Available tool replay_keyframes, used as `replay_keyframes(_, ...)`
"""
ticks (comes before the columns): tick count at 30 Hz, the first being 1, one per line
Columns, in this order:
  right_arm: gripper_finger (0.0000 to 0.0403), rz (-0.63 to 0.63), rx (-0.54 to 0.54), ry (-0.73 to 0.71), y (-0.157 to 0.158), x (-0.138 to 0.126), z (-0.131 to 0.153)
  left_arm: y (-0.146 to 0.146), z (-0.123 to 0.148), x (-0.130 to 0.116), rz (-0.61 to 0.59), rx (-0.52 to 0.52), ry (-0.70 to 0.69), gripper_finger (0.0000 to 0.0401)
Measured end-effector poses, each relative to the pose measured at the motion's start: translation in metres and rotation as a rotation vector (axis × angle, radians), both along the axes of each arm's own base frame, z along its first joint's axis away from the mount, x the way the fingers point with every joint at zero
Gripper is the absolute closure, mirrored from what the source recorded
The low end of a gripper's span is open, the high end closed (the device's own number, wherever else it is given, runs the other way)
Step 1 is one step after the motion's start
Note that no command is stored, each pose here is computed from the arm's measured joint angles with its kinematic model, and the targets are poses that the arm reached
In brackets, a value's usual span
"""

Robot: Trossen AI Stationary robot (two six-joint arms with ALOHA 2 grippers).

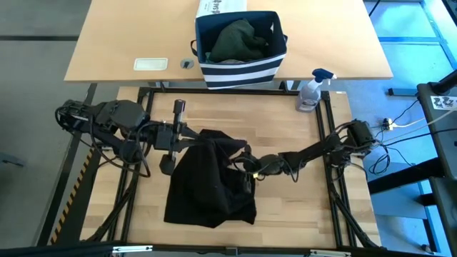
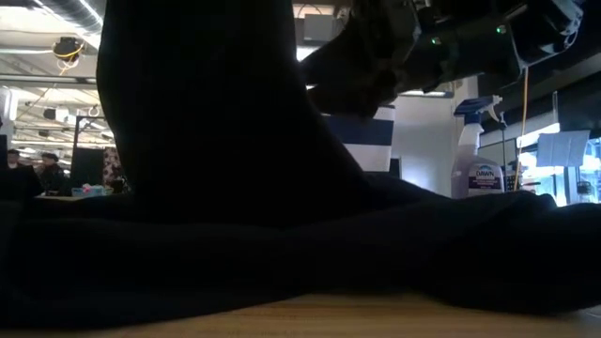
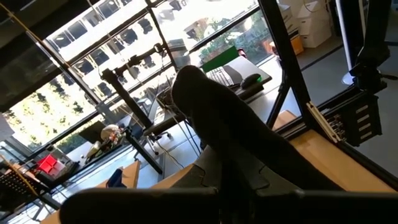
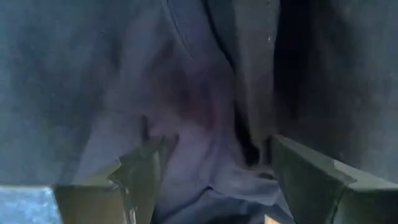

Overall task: Fold Laundry from Bin
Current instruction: Fold the black shirt

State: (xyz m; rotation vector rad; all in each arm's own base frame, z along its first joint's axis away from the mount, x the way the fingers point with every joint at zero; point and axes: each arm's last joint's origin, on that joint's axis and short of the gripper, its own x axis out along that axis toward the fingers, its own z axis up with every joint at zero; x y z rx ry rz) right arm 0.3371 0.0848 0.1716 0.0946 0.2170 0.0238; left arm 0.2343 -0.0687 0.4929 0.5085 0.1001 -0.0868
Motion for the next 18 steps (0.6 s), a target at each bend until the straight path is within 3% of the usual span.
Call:
replay_keyframes(7, 0.0121, -0.053, -0.070, 0.104, -0.001, 0.000, -0.007, 0.000, 0.000, 0.000, 0.000, -0.001, -0.002, 0.0401)
replay_keyframes(18, 0.0121, -0.086, -0.088, 0.135, -0.003, -0.001, -0.009, -0.001, 0.000, -0.001, -0.006, -0.001, -0.002, 0.0401)
